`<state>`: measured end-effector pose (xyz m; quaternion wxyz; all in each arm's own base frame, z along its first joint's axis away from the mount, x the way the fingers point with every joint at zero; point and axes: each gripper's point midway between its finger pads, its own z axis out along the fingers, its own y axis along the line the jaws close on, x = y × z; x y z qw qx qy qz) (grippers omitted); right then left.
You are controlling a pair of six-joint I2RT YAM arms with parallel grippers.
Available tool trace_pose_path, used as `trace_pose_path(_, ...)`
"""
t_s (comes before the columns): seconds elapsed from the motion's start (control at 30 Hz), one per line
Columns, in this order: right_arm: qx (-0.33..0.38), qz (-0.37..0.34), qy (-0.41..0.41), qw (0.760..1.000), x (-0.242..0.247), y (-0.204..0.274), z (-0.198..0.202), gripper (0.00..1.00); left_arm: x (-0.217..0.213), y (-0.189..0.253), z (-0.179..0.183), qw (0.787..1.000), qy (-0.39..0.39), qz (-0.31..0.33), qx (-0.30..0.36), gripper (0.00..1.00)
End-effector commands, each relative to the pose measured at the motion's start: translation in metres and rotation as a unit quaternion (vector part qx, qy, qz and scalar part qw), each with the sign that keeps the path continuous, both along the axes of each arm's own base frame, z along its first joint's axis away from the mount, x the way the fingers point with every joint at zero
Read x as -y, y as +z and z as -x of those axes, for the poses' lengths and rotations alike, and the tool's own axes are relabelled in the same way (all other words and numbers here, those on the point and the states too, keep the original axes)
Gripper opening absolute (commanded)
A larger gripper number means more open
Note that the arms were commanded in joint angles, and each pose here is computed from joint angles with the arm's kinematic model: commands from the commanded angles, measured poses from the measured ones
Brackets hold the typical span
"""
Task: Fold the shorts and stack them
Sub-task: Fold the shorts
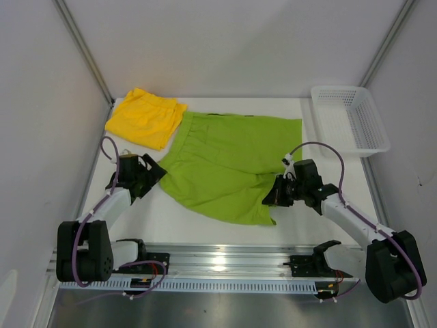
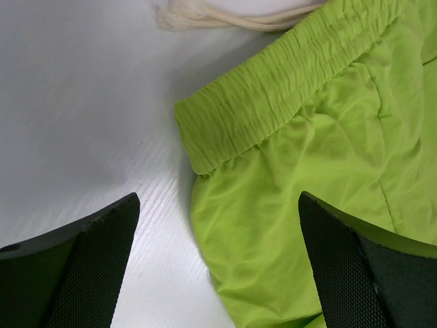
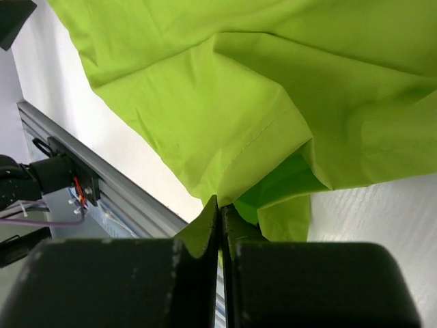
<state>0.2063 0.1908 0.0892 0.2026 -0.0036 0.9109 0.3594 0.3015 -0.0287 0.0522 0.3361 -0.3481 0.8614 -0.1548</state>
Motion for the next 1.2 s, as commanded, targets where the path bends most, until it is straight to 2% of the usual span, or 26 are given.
trace_pose_path(0.0, 0.019, -0.034, 0.004, 0.999, -0.010, 0.012, -0.014, 0.00, 0.005, 0.007, -0.007, 0.999, -0.013, 0.011, 0.028, 0.99)
trace_pose_path(0.2, 0.049, -0.048, -0.051, 0.996, -0.010, 0.039, -0.077, 0.00, 0.026, 0.013, -0.005, 0.998, -0.039, 0.015, 0.045, 0.99)
trace_pose_path(0.37, -0.003, -0.033, -0.055, 0.998, -0.015, 0.002, -0.099, 0.02, 0.057, 0.014, -0.005, 0.996, -0.078, 0.008, 0.043, 0.99)
trace_pose_path(0.43, -0.021, -0.039, -0.048, 0.998, -0.016, -0.008, -0.098, 0.09, 0.061, 0.015, -0.008, 0.995, -0.085, 0.012, 0.041, 0.99)
trace_pose_path(0.47, -0.026, -0.044, -0.043, 0.998, -0.017, -0.012, -0.097, 0.19, 0.061, 0.010, -0.006, 0.995, -0.088, 0.010, 0.035, 0.99)
trace_pose_path(0.5, -0.030, -0.056, -0.037, 0.997, -0.017, -0.012, -0.095, 0.24, 0.061, 0.007, -0.007, 0.995, -0.090, 0.010, 0.029, 0.99)
trace_pose_path(0.53, -0.029, -0.062, -0.033, 0.997, -0.017, -0.013, -0.092, 0.34, 0.063, 0.007, -0.008, 0.995, -0.094, 0.011, 0.032, 0.99)
trace_pose_path(0.63, -0.011, -0.066, -0.019, 0.998, -0.016, -0.004, -0.084, 0.48, 0.067, 0.005, -0.008, 0.994, -0.104, 0.012, 0.032, 0.99)
trace_pose_path(0.7, 0.009, -0.062, -0.007, 0.998, -0.013, 0.003, -0.077, 0.52, 0.068, 0.004, -0.010, 0.994, -0.108, 0.010, 0.032, 0.99)
trace_pose_path(0.8, 0.027, -0.050, 0.006, 0.998, -0.008, 0.007, -0.067, 0.53, 0.066, -0.002, -0.016, 0.995, -0.102, 0.000, 0.018, 0.99)
trace_pose_path(0.93, 0.036, -0.039, 0.011, 0.999, -0.003, 0.007, -0.053, 0.46, 0.065, -0.015, -0.024, 0.995, -0.094, -0.004, -0.009, 0.99)
trace_pose_path(1.17, 0.058, 0.012, 0.012, 0.998, 0.006, 0.001, -0.021, 0.44, 0.068, -0.008, -0.041, 0.996, -0.092, -0.001, -0.005, 0.99)
